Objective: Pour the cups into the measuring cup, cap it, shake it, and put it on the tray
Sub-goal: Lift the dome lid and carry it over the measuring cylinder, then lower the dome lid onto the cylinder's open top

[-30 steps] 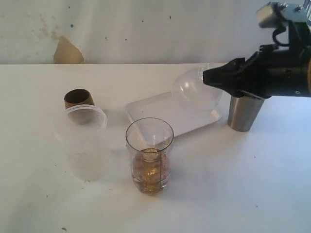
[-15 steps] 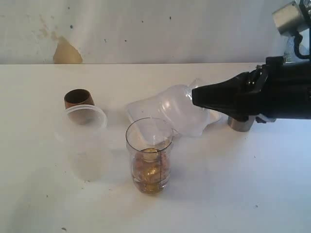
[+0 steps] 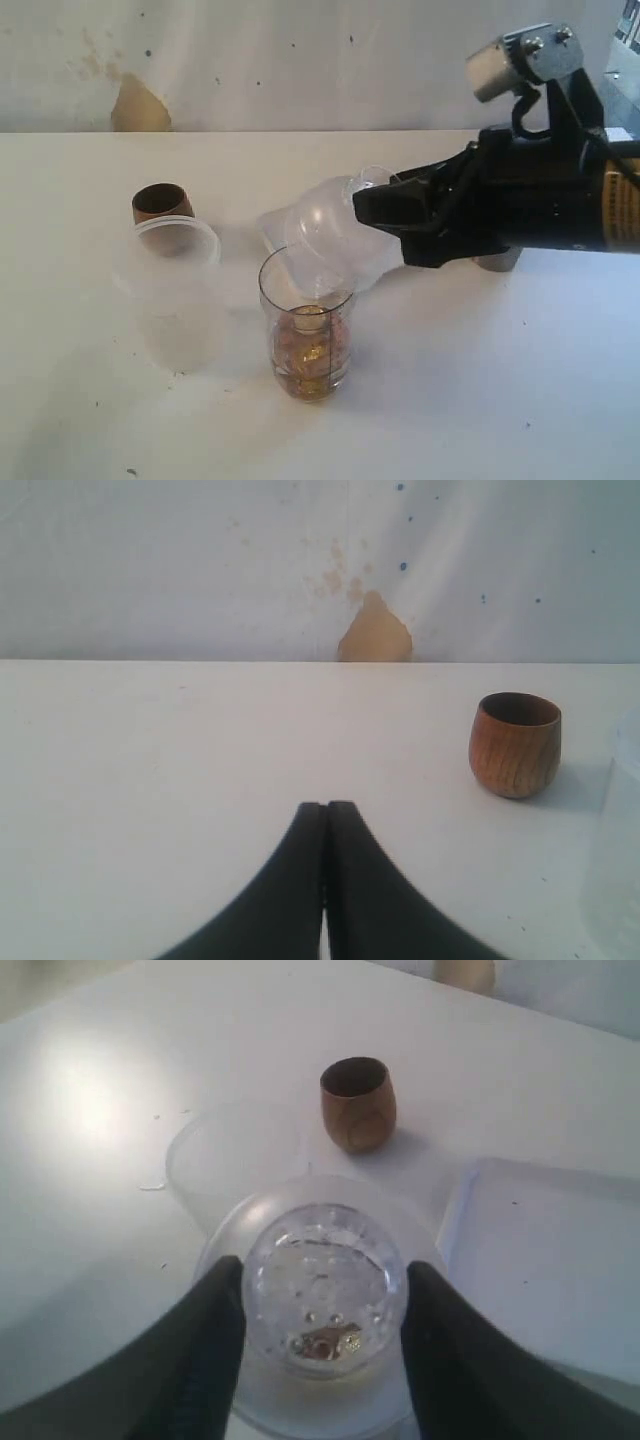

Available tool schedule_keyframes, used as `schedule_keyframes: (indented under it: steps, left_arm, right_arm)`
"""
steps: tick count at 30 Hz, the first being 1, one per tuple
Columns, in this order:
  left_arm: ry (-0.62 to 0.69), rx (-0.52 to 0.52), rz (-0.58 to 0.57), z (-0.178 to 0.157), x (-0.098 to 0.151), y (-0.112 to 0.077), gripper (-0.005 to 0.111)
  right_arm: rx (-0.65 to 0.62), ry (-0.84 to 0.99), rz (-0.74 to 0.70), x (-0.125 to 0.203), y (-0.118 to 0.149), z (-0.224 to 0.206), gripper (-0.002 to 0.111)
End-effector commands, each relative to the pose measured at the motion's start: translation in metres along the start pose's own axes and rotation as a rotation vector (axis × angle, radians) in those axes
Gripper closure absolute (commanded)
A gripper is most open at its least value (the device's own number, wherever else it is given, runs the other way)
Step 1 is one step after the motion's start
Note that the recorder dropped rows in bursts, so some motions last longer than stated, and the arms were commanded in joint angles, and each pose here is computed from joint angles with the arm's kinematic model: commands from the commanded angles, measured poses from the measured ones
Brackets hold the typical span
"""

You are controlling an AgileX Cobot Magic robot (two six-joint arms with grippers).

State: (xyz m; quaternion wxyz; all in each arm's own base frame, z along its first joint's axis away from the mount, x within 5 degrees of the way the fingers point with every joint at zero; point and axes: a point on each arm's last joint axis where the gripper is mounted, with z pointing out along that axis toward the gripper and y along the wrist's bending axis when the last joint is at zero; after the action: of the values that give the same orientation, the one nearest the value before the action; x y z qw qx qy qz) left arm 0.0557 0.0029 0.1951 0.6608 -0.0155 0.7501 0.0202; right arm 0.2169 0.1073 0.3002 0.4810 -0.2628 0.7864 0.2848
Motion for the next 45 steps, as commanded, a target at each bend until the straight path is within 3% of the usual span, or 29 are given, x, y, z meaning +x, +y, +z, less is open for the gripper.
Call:
schedule_keyframes:
  steps: [1, 15, 27, 45]
  left_arm:
    - [-0.003, 0.001, -0.002, 0.0, 0.001, 0.0, 0.107]
    - [-0.003, 0.001, -0.002, 0.0, 0.001, 0.0, 0.107]
    - [-0.003, 0.001, -0.002, 0.0, 0.001, 0.0, 0.107]
    - [-0.003, 0.001, -0.002, 0.0, 0.001, 0.0, 0.107]
  right_arm:
    - [0.01, 0.003, -0.023, -0.007, 0.001, 0.015, 0.108]
    - [0.026, 0.072, 0.013, 0.006, -0.01, 0.035, 0.108]
    - [0.003, 0.081, -0.018, 0.007, 0.001, 0.04, 0.108]
    - [0.03, 0.114, -0.007, 0.014, -0.005, 0.05, 0.108]
